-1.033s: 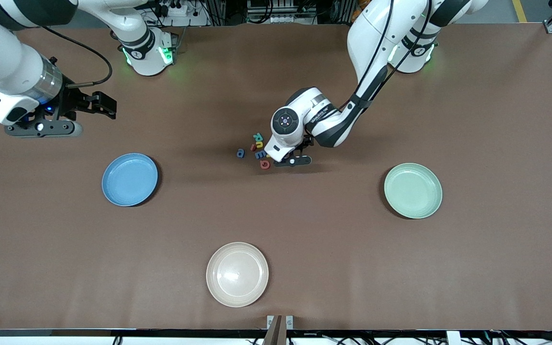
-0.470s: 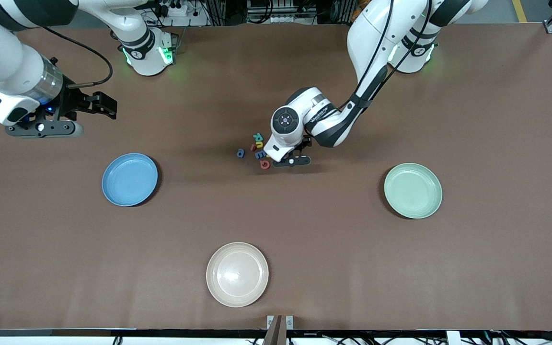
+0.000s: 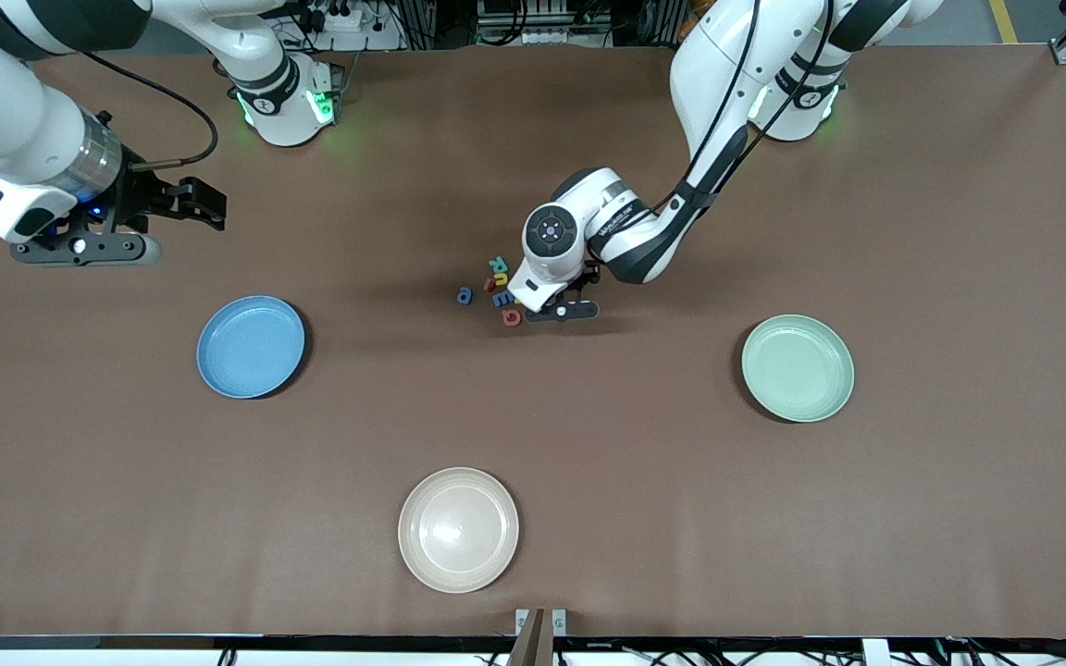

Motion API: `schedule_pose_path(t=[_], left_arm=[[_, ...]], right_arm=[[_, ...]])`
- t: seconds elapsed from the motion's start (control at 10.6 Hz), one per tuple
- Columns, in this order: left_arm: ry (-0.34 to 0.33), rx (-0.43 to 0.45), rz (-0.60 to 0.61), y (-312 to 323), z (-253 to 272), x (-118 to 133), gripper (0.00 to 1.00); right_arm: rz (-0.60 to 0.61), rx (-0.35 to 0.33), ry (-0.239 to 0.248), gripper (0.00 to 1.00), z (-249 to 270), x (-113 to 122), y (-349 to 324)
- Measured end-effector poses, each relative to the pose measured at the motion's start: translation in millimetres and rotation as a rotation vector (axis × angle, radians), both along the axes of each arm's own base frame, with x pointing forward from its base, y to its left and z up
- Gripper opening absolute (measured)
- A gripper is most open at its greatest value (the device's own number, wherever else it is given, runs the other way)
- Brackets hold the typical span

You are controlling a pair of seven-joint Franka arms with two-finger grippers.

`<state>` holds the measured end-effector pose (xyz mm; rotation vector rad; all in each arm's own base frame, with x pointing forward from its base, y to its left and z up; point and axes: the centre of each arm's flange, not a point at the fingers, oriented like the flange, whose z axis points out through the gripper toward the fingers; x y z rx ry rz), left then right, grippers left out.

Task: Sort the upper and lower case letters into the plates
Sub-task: 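Lower the left gripper and grasp the blue M, then carry the M to the green plate while the right gripper moves out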

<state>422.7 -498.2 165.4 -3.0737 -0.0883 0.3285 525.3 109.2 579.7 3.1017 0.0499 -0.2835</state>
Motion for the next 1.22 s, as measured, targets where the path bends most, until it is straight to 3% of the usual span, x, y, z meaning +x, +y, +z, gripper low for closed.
schedule_pose_path(t=[0.09,0.28,0.38,1.22], left_arm=[[-0.002,-0.002,0.003,-0.3,0.3,0.2,0.71],[-0.011,-0.002,0.038,-1.8,4.0,1.1,0.48],[-0.013,-0.003,0.042,-2.5,5.3,1.0,0.45],[-0.044,-0.026,0.057,-3.8,26.9,9.9,0.42]], right_arm=[[0.0,0.0,0.0,1.0,-0.1,0.0,0.0],[-0.001,0.0,0.002,1.0,-0.4,0.0,-0.3],[-0.002,0.0,0.002,1.0,-0.6,0.2,-0.8],[0.007,0.0,0.009,1.0,-4.2,1.0,4.2]])
